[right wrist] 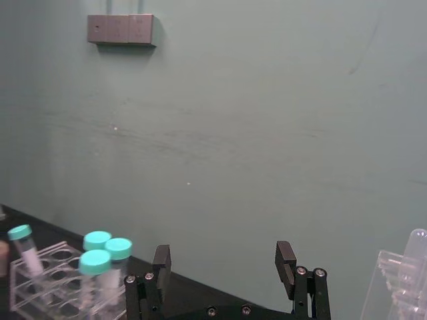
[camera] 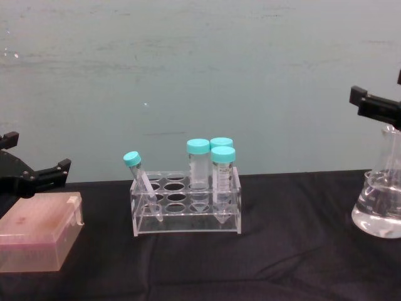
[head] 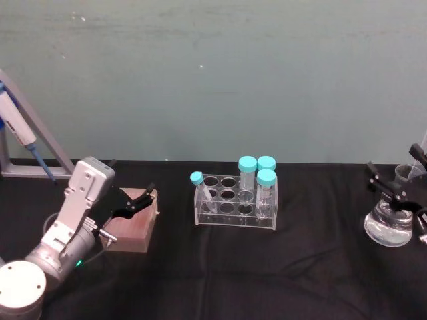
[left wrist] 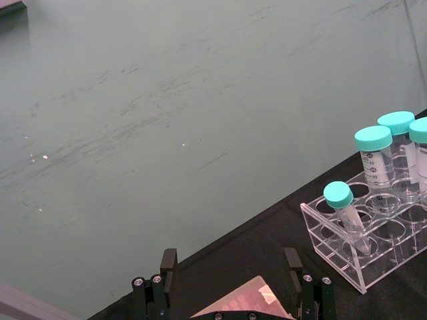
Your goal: Place the experimental apparatus aside using one hand.
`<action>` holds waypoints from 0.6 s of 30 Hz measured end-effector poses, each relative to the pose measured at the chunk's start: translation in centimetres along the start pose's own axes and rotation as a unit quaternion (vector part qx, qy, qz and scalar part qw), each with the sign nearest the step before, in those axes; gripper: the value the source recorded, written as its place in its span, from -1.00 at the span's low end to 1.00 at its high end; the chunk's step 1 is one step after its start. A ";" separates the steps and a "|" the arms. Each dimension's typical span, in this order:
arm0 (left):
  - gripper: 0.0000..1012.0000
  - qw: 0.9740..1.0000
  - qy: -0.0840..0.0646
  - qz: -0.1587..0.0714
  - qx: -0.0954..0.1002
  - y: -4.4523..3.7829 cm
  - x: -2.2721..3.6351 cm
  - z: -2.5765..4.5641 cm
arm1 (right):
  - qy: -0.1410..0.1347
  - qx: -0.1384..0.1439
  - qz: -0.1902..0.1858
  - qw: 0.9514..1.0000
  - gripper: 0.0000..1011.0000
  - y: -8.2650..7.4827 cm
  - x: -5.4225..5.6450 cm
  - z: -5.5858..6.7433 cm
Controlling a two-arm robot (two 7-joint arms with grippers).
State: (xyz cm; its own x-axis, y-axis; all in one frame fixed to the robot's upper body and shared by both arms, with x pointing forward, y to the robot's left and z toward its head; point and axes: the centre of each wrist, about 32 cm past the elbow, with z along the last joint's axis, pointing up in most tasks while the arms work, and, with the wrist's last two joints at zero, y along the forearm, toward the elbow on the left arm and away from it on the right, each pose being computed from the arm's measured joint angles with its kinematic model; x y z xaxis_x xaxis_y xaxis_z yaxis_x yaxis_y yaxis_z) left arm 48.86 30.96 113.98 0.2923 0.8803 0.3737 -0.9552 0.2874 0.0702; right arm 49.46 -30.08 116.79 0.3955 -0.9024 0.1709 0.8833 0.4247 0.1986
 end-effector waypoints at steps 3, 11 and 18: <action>0.98 1.000 0.000 0.000 0.000 0.00 0.00 0.00 | 0.002 -0.003 0.006 1.000 0.98 -0.7 -0.1 0.1; 0.98 1.000 0.000 0.000 0.000 0.00 0.00 0.00 | 0.005 -0.023 0.020 1.000 0.98 -3.5 -0.3 0.2; 0.98 1.000 0.000 0.000 0.000 0.00 0.00 0.00 | 0.016 -0.054 0.014 0.998 0.98 -5.1 -0.4 -0.2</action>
State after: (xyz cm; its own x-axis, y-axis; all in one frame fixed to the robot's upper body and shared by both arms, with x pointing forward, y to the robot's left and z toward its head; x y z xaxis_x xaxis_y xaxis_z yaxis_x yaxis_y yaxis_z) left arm 48.86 30.97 113.98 0.2923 0.8803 0.3737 -0.9552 0.2873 0.0702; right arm 44.91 -31.92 115.55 0.4262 -0.8932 0.1433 0.8934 0.4405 0.0882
